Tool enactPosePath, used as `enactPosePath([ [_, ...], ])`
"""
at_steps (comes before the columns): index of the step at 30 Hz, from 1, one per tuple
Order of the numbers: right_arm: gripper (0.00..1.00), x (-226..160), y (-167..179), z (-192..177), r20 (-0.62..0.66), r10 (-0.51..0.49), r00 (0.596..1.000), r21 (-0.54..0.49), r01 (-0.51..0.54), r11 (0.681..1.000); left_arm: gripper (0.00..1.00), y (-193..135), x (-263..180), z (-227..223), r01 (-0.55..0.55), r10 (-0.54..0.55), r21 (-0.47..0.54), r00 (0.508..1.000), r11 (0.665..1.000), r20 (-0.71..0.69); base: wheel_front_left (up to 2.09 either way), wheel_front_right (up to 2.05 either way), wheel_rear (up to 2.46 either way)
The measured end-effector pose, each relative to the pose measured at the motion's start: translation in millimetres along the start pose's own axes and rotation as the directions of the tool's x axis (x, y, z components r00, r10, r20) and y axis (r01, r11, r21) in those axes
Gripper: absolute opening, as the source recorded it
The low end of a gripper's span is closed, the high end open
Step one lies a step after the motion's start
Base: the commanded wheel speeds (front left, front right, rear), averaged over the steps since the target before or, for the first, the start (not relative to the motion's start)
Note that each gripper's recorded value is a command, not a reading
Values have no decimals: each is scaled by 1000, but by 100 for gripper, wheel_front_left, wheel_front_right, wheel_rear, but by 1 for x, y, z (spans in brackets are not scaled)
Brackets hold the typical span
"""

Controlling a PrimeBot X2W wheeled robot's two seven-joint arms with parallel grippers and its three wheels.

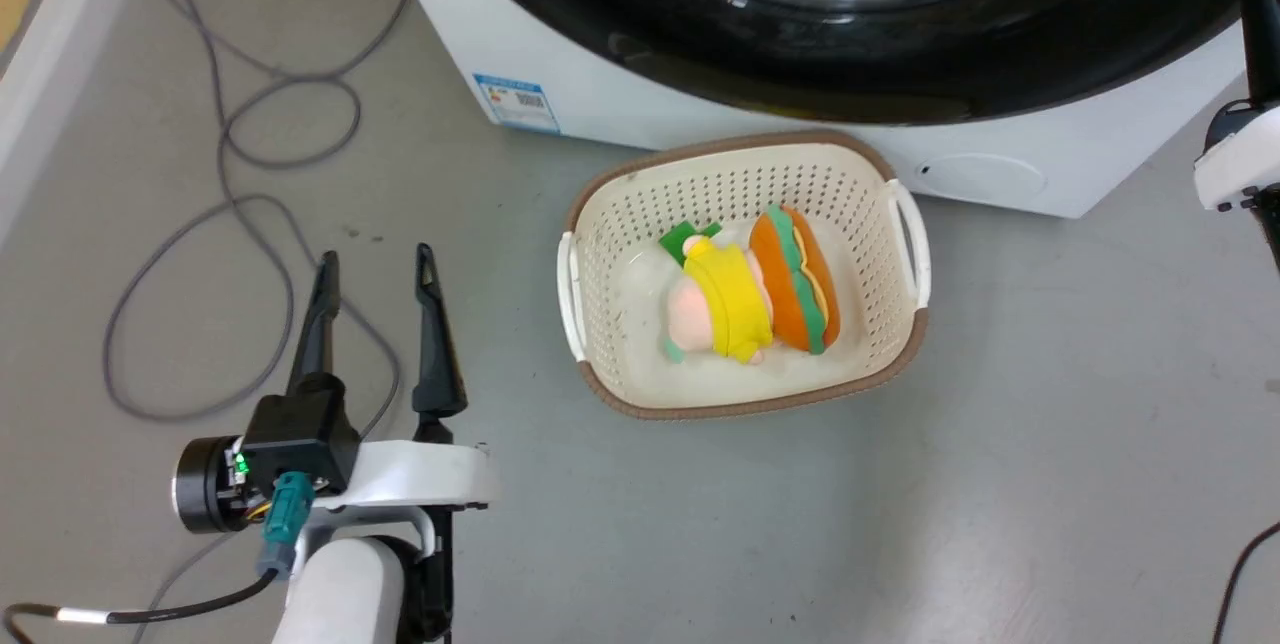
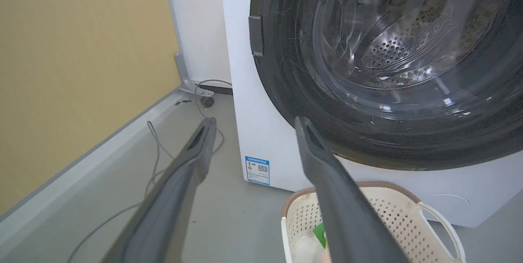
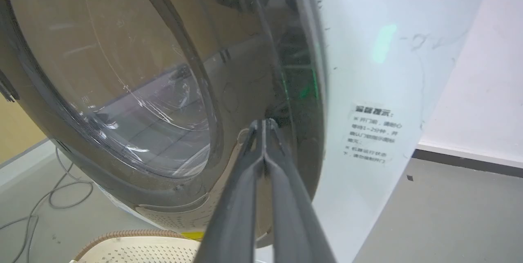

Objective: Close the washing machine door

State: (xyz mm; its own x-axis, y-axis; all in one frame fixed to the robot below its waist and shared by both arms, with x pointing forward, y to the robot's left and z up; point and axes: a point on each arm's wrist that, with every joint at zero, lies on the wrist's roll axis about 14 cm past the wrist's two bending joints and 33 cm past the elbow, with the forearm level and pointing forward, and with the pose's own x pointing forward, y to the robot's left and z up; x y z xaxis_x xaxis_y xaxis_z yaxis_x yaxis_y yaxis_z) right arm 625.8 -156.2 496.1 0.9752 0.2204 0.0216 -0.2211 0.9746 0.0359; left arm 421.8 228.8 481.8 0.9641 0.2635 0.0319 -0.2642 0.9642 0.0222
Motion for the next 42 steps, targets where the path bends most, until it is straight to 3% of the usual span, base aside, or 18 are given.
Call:
enactPosePath([
  [9, 0, -49, 25, 67, 194, 70, 979, -68, -58, 996, 100, -2, -11, 12, 19, -19, 1, 999, 1000, 28, 0, 0, 0],
  [14, 0, -93, 22, 94, 265, 47, 963, -109, -19, 994, 100, -11, -17, 24, 56, -56, 1, 997, 998, 58, 0, 0, 0],
  [25, 0, -180, 11, 87, 254, -87, 963, -27, 97, 995, 100, -32, -37, 40, 137, -135, -17, 986, 990, 99, 0, 0, 0],
  [27, 54, -193, 11, 83, 244, -109, 964, 6, 111, 994, 100, -33, -42, 43, 145, -143, -19, 984, 989, 104, 0, 0, 0],
  [28, 100, -199, 12, 81, 240, -115, 964, 15, 114, 993, 100, -34, -45, 44, 153, -150, -20, 983, 988, 107, 0, 0, 0],
  [42, 100, -265, 12, 46, 164, -224, 961, 69, 215, 974, 100, -38, -69, 50, 190, -187, -15, 975, 982, 121, 0, 0, 0],
])
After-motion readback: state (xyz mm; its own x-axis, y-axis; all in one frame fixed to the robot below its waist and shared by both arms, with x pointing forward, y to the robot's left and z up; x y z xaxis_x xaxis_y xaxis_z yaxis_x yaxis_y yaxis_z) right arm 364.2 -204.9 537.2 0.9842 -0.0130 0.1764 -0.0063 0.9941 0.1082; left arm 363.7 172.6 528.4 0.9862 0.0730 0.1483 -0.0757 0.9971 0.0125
